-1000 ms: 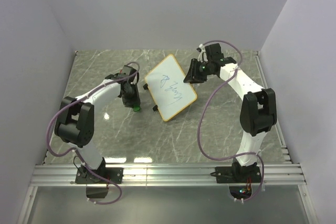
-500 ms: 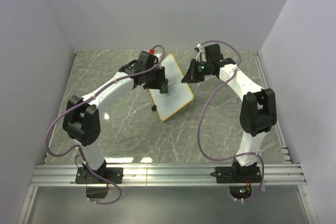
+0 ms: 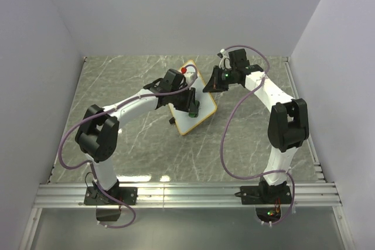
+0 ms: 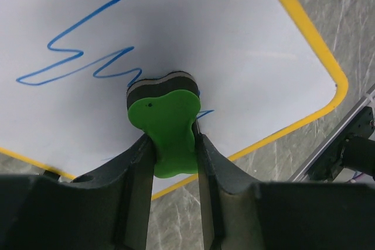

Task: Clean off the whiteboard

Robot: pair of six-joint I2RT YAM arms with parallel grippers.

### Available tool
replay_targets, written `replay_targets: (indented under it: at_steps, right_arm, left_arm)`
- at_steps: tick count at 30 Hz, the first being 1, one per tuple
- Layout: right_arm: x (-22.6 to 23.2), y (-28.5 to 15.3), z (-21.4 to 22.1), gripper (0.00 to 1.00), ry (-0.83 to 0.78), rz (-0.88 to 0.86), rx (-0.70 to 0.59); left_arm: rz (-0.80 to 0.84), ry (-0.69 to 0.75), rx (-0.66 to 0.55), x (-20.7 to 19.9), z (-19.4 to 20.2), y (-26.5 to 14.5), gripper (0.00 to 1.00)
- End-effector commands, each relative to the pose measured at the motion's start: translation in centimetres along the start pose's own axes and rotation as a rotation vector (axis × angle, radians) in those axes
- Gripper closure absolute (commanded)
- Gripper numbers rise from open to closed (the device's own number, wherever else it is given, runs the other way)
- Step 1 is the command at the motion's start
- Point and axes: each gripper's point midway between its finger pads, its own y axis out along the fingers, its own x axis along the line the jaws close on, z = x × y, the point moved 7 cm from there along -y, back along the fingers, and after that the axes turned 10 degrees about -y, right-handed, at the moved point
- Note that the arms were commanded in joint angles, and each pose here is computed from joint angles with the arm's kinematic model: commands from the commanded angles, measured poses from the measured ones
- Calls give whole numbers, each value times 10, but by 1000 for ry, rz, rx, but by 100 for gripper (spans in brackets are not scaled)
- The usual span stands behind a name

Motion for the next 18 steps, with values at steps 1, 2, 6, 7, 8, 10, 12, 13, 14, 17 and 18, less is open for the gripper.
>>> replay_targets:
  at_steps: [1, 2, 6, 7, 8, 10, 12, 13, 14, 17, 18]
  right_arm:
    - [7, -7, 5, 100, 28, 10, 16]
    - [8, -8, 6, 100, 27, 3, 16]
    - [17, -8, 12, 100, 4, -16, 29]
    - [18, -7, 15, 100, 6, -15, 41]
    - [19, -7, 17, 100, 1, -19, 44]
    - [19, -7, 20, 100, -3, -18, 51]
    - [20, -8, 23, 100, -4, -16, 56]
    - [19, -8, 23, 100, -3, -15, 56]
    - [19, -7, 24, 100, -2, -18, 60]
    - [20, -6, 25, 100, -2, -21, 65]
    - [19, -3, 25, 100, 4, -21, 72]
  left_arm:
    - [78, 65, -71, -11, -13, 5, 100]
    - [78, 69, -83, -12, -16, 7, 100]
    - [44, 64, -123, -6, -40, 10, 100]
    - [37, 58, -128, -2, -45, 11, 100]
    - [30, 41, -140, 8, -56, 11, 100]
    - [15, 9, -148, 25, -67, 11, 100]
    - [29, -59, -152, 59, -83, 9, 100]
    - [31, -68, -168, 68, -92, 7, 100]
    - [24, -93, -169, 87, -98, 8, 100]
    - [13, -82, -155, 100, -113, 13, 100]
    - [30, -85, -140, 100, -114, 15, 100]
